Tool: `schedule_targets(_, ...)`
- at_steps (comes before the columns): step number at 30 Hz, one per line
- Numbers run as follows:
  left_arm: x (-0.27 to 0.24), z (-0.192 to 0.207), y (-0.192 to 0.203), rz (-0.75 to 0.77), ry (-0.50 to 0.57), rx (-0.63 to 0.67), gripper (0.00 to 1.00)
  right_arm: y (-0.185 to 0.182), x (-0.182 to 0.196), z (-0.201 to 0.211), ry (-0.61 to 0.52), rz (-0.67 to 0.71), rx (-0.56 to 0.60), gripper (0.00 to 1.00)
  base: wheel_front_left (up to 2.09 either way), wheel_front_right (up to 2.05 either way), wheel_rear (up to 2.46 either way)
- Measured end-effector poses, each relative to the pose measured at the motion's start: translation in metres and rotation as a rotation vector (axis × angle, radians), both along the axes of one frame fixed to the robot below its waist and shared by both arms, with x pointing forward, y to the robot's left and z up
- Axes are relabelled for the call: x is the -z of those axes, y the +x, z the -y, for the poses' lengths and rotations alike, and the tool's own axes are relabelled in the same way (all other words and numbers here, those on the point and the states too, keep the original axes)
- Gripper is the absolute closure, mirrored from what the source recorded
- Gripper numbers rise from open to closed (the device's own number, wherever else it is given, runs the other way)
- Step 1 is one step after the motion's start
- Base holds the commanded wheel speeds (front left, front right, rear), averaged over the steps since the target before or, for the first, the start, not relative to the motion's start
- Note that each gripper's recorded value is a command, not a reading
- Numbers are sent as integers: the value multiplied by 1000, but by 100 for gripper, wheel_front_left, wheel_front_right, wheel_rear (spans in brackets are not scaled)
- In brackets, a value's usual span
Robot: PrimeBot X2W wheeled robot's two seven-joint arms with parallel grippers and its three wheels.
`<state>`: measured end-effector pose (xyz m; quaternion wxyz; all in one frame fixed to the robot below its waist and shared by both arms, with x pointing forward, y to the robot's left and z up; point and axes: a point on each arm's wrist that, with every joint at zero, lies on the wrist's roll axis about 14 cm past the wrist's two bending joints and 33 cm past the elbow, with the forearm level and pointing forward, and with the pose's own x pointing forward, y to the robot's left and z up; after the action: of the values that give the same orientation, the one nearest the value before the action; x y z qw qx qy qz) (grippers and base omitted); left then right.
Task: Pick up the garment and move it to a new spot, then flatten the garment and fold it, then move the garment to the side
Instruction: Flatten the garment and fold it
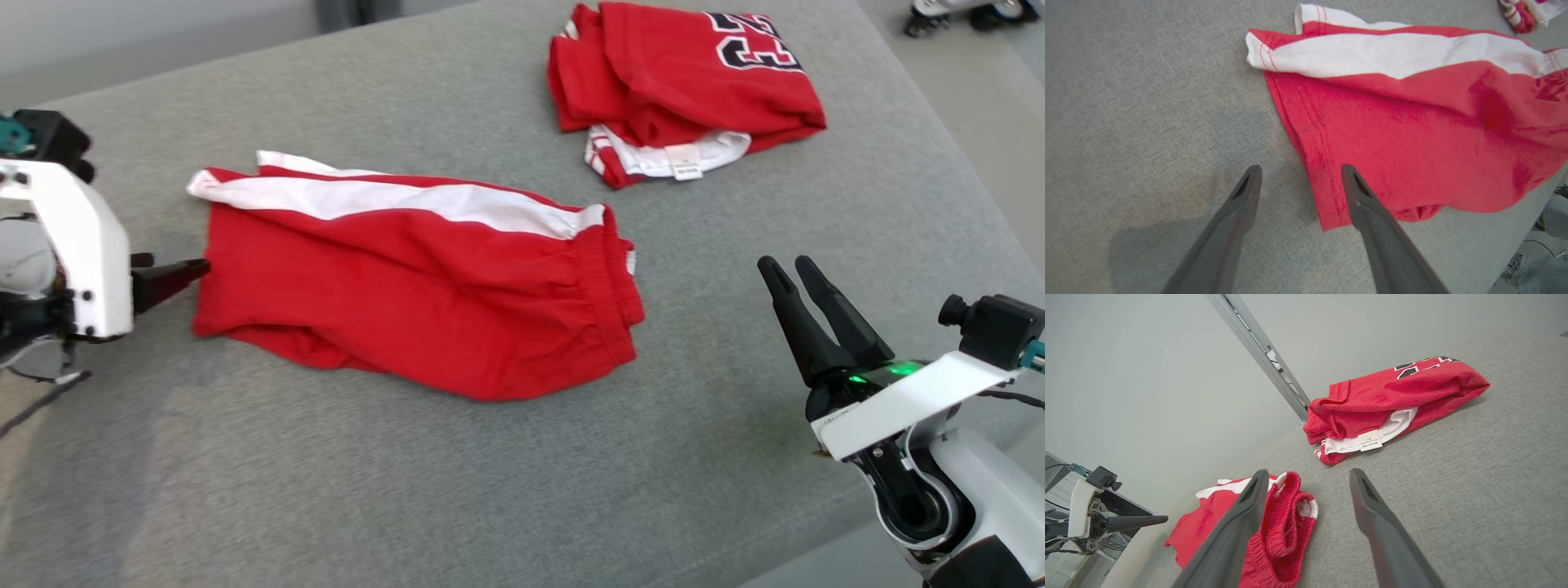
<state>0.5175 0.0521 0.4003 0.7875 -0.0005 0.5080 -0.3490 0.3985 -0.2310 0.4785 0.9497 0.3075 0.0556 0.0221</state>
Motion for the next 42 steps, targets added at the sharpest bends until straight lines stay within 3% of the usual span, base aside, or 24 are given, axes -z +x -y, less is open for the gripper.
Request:
schedule_targets(7,24,20,9,-118,-48,-27,0,-5,-9,14,-23,27,55,0,0,0,0)
schedule_targets(18,19,69,-16,-254,-148,101,0,-19,-2,27,-25,-7,114,0,0,0,0)
schedule_targets(19,18,70,-18,-262,-151,110,5,-19,-2,27,-27,-9,112,0,0,0,0)
schedule_targets(20,18,70,-19,-265,-150,113,24,-19,-2,27,-27,-8,112,0,0,0,0)
schedule_targets(21,17,69,-19,-263,-152,113,53,-18,-2,27,-27,-8,111,0,0,0,0)
schedule_targets(22,16,69,-18,-258,-156,111,100,-18,-2,26,-27,-10,109,0,0,0,0)
schedule_targets(32,11,47,-33,-261,-143,71,100,-10,-6,14,-25,6,60,0,0,0,0)
schedule_targets(42,-5,-1,-67,-250,-113,-60,100,-3,-20,-15,-18,36,-53,0,0,0,0)
